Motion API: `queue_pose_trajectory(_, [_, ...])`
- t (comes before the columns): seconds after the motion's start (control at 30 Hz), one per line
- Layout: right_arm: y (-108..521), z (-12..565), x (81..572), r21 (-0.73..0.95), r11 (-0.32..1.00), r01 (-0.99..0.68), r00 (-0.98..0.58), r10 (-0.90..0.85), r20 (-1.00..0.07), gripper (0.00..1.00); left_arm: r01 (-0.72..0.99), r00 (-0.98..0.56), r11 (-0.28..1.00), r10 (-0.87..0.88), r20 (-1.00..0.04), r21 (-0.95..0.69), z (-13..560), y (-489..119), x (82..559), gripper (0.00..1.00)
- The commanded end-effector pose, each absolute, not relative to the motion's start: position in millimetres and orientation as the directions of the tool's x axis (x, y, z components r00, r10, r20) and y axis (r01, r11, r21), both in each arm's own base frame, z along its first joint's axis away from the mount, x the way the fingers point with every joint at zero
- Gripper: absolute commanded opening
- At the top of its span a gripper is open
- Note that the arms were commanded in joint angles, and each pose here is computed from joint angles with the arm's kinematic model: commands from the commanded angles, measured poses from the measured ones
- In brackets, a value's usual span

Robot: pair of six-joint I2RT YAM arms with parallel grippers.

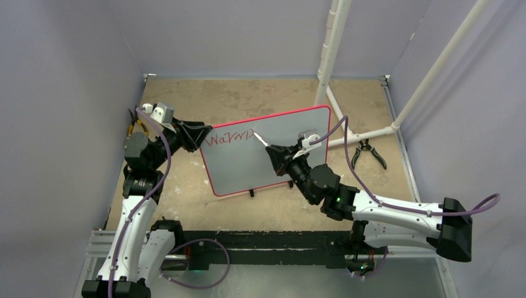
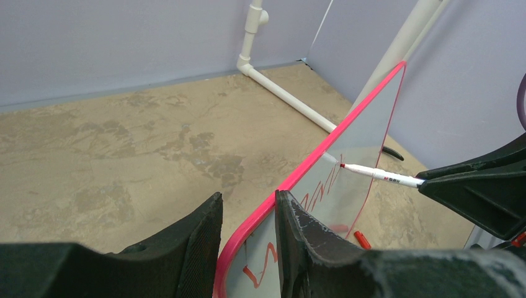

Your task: Write a sentence on the whiteboard

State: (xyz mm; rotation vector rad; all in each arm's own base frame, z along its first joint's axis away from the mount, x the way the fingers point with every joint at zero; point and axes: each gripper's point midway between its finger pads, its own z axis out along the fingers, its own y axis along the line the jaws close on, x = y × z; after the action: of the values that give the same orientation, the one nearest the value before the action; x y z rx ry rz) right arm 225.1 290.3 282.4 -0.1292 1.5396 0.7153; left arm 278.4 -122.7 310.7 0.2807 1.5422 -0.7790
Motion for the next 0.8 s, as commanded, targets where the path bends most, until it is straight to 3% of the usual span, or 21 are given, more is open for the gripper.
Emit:
queue_pose_trajectory(0.0, [284.0,272.4,225.3,0.363,0.804,-0.472,-0.146,0.334,-0.931,0.0,0.627,-0.132,0.728,-0.253,-0.958,-0.278,311.5,-124.8,275.4,0.34])
queue_pose_trajectory(0.47, [277.7,256.1,222.5,0.361,0.815,-0.454,-0.179,0.313,-0.933,0.0,0.622,-0.155,0.726,-0.253,-0.955,-0.293,305.2,-125.2,280.1,0.35])
queue_pose_trajectory(0.77, [268.6,292.0,222.7,0.36,0.813,-0.458,-0.126,0.341,-0.931,0.0,0.617,-0.154,0.731,-0.251,-0.956,-0.291,304.8,-124.2,279.8,0.35])
